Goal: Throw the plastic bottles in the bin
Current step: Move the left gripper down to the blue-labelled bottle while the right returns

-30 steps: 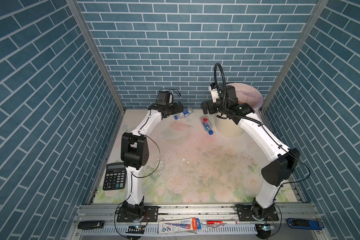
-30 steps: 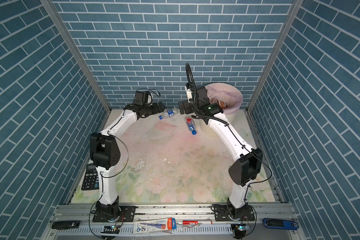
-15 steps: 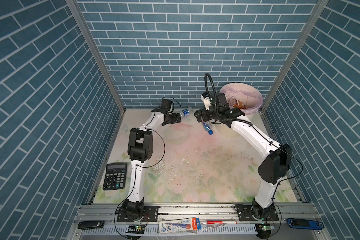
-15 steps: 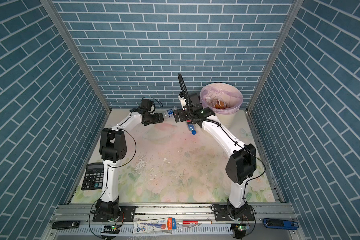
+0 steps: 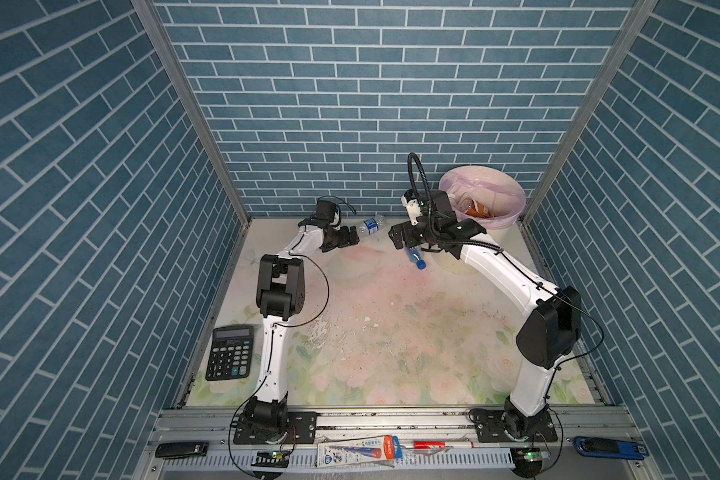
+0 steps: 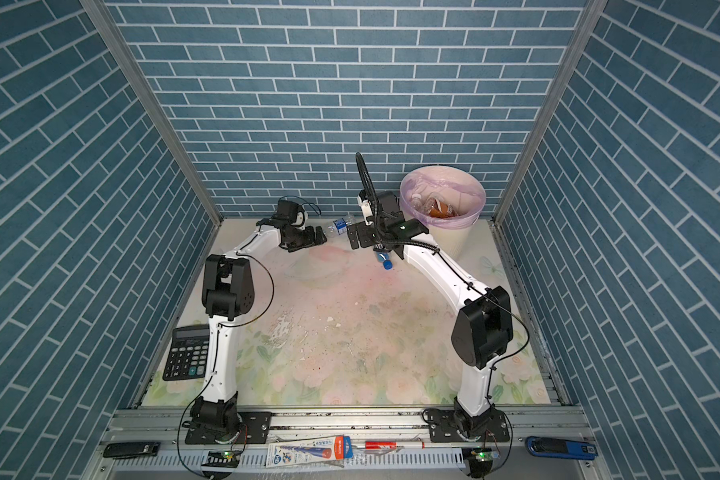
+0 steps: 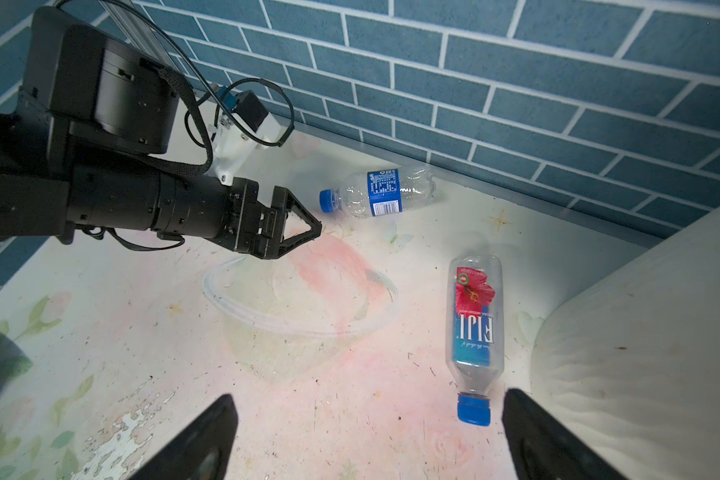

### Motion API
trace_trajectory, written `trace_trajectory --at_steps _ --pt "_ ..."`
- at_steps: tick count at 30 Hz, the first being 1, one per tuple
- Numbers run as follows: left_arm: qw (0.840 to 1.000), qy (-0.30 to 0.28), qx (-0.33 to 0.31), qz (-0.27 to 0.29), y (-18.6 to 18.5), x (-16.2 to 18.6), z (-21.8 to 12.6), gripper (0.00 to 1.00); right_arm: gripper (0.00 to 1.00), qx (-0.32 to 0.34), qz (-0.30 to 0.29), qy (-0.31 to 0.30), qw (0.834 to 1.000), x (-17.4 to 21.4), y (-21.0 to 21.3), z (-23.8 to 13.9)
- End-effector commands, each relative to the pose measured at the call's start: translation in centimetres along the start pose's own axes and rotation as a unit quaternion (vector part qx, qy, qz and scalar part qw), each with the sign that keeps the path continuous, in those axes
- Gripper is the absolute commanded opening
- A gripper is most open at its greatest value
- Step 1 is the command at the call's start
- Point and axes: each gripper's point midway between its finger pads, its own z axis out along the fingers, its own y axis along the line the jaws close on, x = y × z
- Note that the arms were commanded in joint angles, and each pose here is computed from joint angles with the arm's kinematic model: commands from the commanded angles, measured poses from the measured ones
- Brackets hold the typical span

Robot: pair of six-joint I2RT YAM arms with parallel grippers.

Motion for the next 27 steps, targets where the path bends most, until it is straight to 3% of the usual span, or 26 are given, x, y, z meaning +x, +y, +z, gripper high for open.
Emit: trace_trajectory --at_steps 1,15,27 --pt "0.999 0.002 0.033 -0.01 -0.2 -0.6 1.2 0.99 0.99 -0.007 0.008 0.001 1.0 0.3 0.3 0.3" --pt "0.99 -0.018 0.113 -0.079 0.1 -3.1 4.5 0.99 0.99 -0.009 0.007 0.016 1.0 0.9 0.3 2.2" --pt "0.967 -0.037 0.224 -0.117 -2.6 -3.8 5.1 0.99 0.99 -0.005 0.004 0.022 1.0 1.0 0.1 3.0"
